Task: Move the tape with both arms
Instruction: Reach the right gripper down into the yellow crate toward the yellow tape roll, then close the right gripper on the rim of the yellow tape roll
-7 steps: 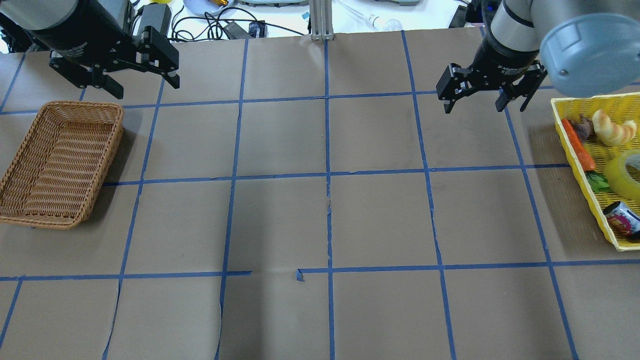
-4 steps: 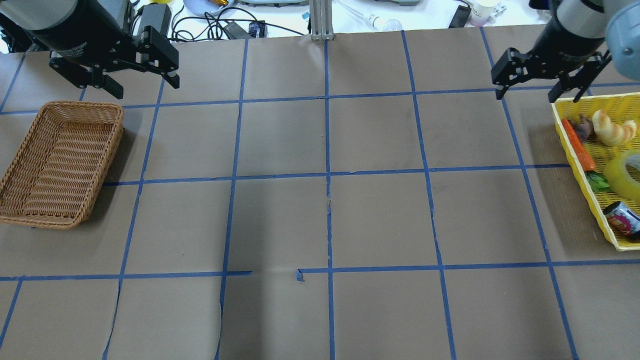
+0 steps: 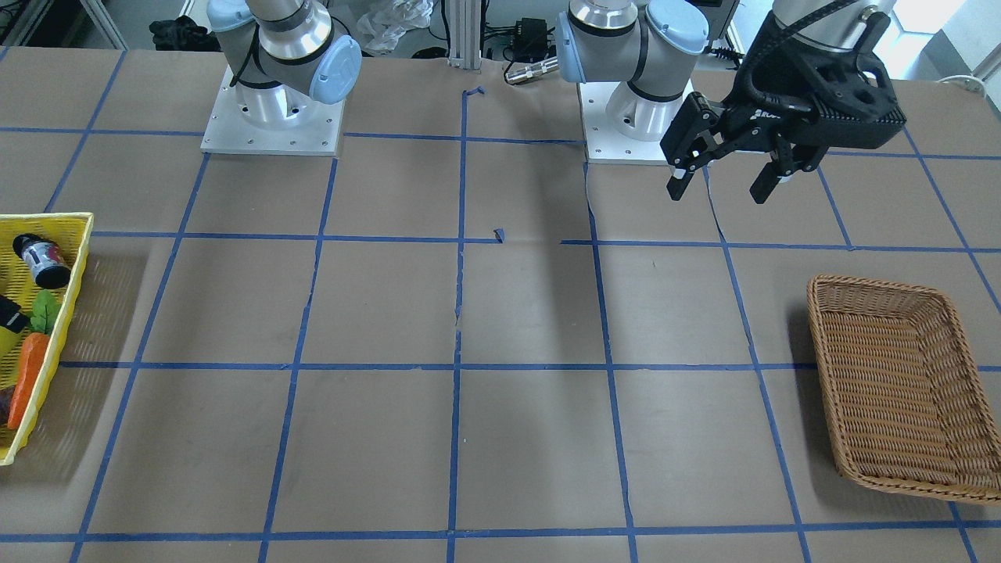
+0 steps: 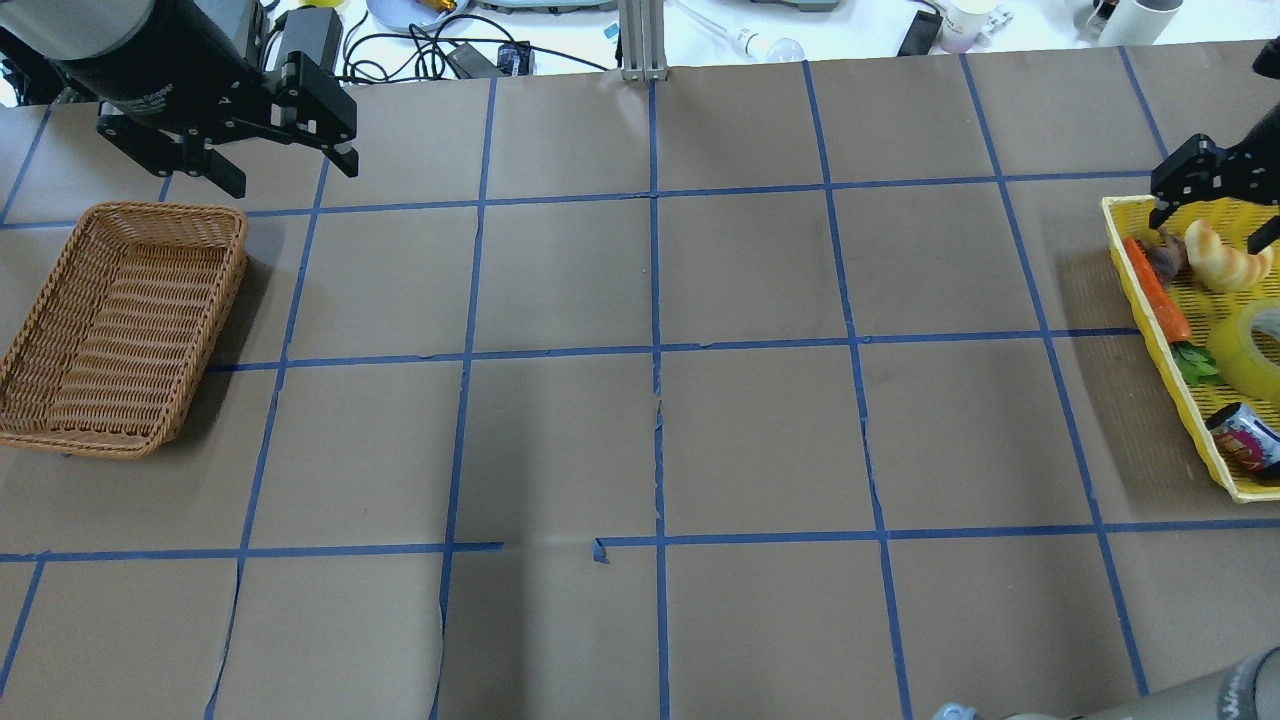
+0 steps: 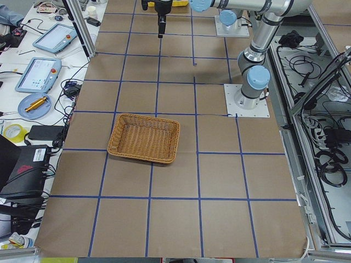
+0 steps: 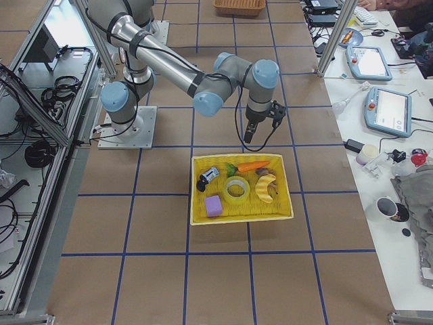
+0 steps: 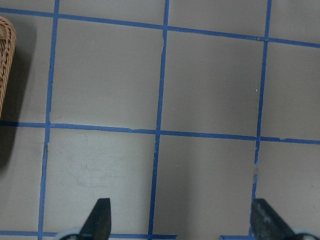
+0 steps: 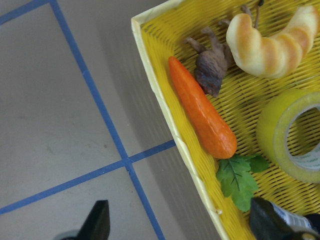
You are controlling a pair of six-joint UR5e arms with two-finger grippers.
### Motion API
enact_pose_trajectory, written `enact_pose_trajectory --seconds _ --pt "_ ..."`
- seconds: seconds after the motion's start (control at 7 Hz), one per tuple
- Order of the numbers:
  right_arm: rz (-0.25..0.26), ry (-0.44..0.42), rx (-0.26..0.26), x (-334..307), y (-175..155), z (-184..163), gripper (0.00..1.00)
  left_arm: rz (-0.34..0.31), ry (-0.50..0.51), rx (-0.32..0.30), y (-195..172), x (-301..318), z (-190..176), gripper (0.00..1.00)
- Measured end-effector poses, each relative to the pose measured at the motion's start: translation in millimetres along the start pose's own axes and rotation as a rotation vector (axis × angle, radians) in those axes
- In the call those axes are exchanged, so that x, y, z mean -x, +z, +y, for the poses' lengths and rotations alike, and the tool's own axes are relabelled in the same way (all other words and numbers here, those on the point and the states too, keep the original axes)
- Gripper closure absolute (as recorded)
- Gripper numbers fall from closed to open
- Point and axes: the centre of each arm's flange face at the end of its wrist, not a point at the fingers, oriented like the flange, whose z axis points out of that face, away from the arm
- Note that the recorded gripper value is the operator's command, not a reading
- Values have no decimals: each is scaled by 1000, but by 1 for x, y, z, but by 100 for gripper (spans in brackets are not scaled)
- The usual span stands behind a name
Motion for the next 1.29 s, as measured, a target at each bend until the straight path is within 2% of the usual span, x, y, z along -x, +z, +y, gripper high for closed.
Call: enact_pose_trajectory --seconds 0.29,0.86,1.29 --pt "7 25 23 -29 26 -11 0 0 1 0 0 0 0 0" --pt "122 64 37 -78 93 -39 0 0 1 1 0 -1 0 0" --pt "140 76 54 -86 128 -47 13 0 0 1 1 0 0 0"
